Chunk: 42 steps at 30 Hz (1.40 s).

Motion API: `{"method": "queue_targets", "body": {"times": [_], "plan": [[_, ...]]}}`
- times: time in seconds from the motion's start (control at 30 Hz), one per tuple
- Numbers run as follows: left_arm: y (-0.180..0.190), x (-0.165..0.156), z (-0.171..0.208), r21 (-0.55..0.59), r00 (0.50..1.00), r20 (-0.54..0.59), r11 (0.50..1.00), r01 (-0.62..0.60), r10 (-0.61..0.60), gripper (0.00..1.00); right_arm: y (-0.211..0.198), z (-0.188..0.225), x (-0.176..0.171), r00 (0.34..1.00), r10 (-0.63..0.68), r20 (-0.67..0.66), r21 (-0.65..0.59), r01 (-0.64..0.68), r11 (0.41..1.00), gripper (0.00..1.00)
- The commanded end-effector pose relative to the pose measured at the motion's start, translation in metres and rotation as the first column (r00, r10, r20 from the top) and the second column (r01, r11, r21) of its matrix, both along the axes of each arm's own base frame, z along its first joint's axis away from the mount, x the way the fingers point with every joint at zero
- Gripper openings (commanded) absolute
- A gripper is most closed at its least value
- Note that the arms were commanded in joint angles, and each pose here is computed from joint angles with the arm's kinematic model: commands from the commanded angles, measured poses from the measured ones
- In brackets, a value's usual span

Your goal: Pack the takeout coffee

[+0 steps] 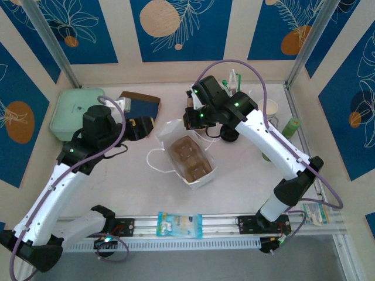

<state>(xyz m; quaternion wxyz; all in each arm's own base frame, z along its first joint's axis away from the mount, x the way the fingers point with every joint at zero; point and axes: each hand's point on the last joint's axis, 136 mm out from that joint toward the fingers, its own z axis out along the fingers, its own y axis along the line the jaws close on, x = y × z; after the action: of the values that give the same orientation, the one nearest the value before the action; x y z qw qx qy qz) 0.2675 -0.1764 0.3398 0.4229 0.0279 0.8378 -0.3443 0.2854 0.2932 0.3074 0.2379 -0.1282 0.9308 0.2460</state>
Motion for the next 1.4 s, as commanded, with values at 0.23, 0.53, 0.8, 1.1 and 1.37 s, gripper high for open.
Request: {"method": "queue_targets", "body": {"times": [0.23, 0.53, 0.8, 1.1, 1.37], "plan": [[0.005, -0.008, 0.0, 0.023, 1.0, 0.011, 1.0, -0.005, 0.005, 0.68, 0.001, -0.011, 0.005, 0.997, 0.0, -0.081, 0.039, 0.003, 0.999, 0.01], [0.012, -0.024, 0.001, -0.006, 0.999, 0.036, 1.0, -0.006, 0.006, 0.69, 0.005, -0.018, 0.018, 0.993, 0.001, -0.116, 0.045, 0.005, 0.999, 0.04], [0.021, -0.036, -0.014, 0.009, 1.0, 0.018, 1.0, -0.021, 0.021, 0.71, 0.006, -0.018, 0.028, 0.994, -0.015, -0.11, 0.015, 0.016, 1.0, 0.12], [0.024, -0.041, -0.024, 0.012, 1.0, -0.005, 1.0, -0.028, 0.028, 0.71, 0.0, -0.007, 0.038, 0.997, -0.041, -0.059, -0.028, 0.039, 0.999, 0.23], [0.014, -0.049, -0.033, -0.041, 0.999, 0.006, 0.999, 0.036, -0.035, 0.71, -0.027, 0.02, 0.035, 0.995, -0.088, 0.04, -0.09, 0.091, 0.992, 0.38]]}}
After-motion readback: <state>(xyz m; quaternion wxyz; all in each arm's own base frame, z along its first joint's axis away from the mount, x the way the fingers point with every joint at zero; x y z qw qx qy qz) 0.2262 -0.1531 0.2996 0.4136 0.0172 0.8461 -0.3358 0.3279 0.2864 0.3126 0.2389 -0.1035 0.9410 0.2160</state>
